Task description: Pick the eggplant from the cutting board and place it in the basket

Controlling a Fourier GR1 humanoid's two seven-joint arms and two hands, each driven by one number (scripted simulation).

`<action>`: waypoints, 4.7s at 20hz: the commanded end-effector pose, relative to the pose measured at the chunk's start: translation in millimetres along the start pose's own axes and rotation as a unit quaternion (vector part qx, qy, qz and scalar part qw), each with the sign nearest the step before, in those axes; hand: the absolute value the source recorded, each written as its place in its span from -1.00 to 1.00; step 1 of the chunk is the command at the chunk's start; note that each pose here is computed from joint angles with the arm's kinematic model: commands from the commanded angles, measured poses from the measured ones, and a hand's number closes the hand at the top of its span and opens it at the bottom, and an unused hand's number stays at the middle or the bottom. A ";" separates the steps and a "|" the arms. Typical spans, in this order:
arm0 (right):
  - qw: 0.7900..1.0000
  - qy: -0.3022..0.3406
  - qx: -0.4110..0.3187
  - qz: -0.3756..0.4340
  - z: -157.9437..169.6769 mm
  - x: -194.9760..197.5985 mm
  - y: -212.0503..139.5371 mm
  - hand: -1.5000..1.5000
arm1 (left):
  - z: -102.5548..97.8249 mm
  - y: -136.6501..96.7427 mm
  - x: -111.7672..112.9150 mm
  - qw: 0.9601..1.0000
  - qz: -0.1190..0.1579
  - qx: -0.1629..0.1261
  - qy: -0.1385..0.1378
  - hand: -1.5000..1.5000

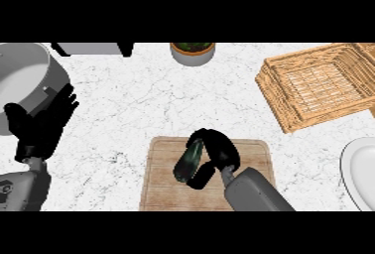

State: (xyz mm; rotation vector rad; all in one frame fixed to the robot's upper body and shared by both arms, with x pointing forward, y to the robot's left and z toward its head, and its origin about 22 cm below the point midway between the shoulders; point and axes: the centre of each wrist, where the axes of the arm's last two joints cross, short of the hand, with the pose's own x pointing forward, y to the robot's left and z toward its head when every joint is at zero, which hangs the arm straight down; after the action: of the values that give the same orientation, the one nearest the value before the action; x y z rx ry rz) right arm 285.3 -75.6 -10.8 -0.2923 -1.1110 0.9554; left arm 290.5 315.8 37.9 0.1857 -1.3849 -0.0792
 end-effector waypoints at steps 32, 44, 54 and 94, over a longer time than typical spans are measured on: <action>0.913 -0.401 -0.069 -0.013 288.5 -82.6 -87.2 1.00 | 16.0 26.8 3.7 0.999 0.003 0.034 0.013 0.00; 0.917 -0.358 -0.175 -0.023 304.9 -30.2 -155.8 1.00 | 9.9 1.0 -2.3 1.000 0.003 0.005 0.010 0.00; 0.909 -0.285 -0.304 0.000 277.9 -25.5 -238.0 1.00 | -0.2 -11.9 11.7 1.000 -0.006 -0.002 -0.005 0.00; 0.882 -0.211 -0.381 -0.182 93.5 -156.7 -339.0 -1.00 | -6.9 6.3 -6.8 1.000 0.001 0.015 0.006 0.00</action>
State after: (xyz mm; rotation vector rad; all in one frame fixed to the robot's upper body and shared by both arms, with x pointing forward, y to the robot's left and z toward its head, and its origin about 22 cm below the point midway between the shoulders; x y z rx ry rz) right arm 367.9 -400.9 152.4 -0.5539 -1.8674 0.3597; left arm 298.6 314.7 33.4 0.1934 -1.3820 -0.0741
